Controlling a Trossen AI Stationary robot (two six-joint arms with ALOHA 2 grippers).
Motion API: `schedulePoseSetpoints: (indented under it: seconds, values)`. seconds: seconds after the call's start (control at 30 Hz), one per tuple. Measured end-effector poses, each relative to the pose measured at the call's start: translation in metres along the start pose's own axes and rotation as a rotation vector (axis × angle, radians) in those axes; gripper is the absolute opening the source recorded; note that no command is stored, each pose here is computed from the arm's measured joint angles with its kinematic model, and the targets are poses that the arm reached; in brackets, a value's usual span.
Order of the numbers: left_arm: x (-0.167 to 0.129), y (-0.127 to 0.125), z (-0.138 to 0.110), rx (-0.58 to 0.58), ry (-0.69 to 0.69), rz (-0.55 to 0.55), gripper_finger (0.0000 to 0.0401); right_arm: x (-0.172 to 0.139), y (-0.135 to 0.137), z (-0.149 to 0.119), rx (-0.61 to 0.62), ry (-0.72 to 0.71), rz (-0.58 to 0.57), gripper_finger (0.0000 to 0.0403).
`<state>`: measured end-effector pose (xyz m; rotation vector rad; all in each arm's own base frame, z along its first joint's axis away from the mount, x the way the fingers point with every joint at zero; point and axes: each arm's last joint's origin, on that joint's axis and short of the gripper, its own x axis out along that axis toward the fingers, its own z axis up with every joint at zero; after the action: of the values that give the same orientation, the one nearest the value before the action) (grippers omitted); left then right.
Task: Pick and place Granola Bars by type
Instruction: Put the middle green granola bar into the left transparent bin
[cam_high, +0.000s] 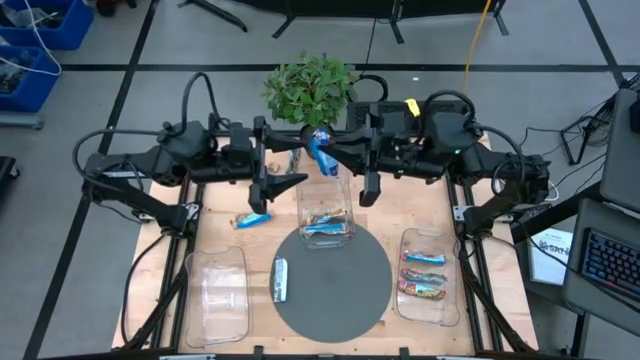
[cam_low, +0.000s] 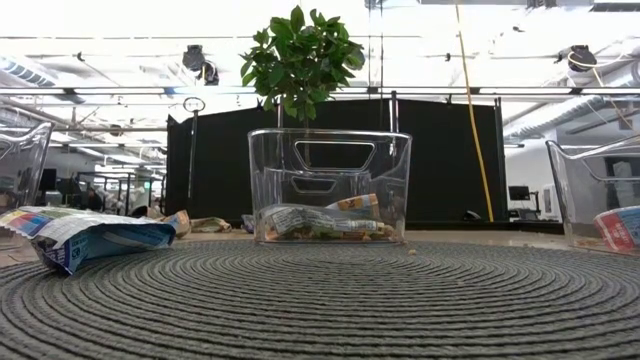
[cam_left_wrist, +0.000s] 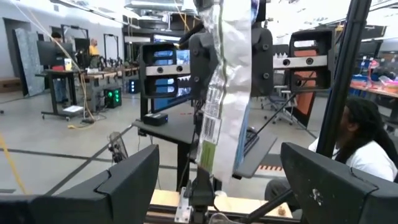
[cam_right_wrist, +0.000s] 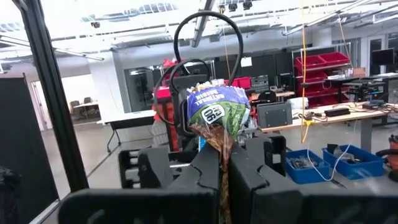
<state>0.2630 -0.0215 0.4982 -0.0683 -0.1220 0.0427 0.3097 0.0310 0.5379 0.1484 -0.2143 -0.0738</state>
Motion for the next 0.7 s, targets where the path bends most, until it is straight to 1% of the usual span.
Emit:
schedulePoseSetpoints:
  seconds: [0.13,0.37,0.5,0.57,0.7]
  values:
    - [0.005,-0.001,-0.002,0.010,-0.005,-0.004,0.0340,0.005,0.001,-0.003,-0.005,-0.011,0.001,0.0000]
    - [0.006,-0.002,-0.002,-0.010,-0.009,-0.028,0.0340,0.012,-0.001,-0.008,-0.006,-0.011,-0.006,0.0000]
    - [0.007,-0.002,-0.001,-0.011,-0.028,-0.037,0.0340,0.020,0.000,-0.013,-0.002,-0.030,0.021,0.0000]
    - [0.014,-0.003,-0.004,-0.012,-0.034,-0.039,0.0340,0.022,0.000,-0.016,-0.004,-0.023,0.021,0.0000]
    - [0.021,-0.004,-0.013,-0.010,0.005,-0.063,0.0340,0.024,-0.001,-0.017,-0.003,-0.022,0.016,0.0000]
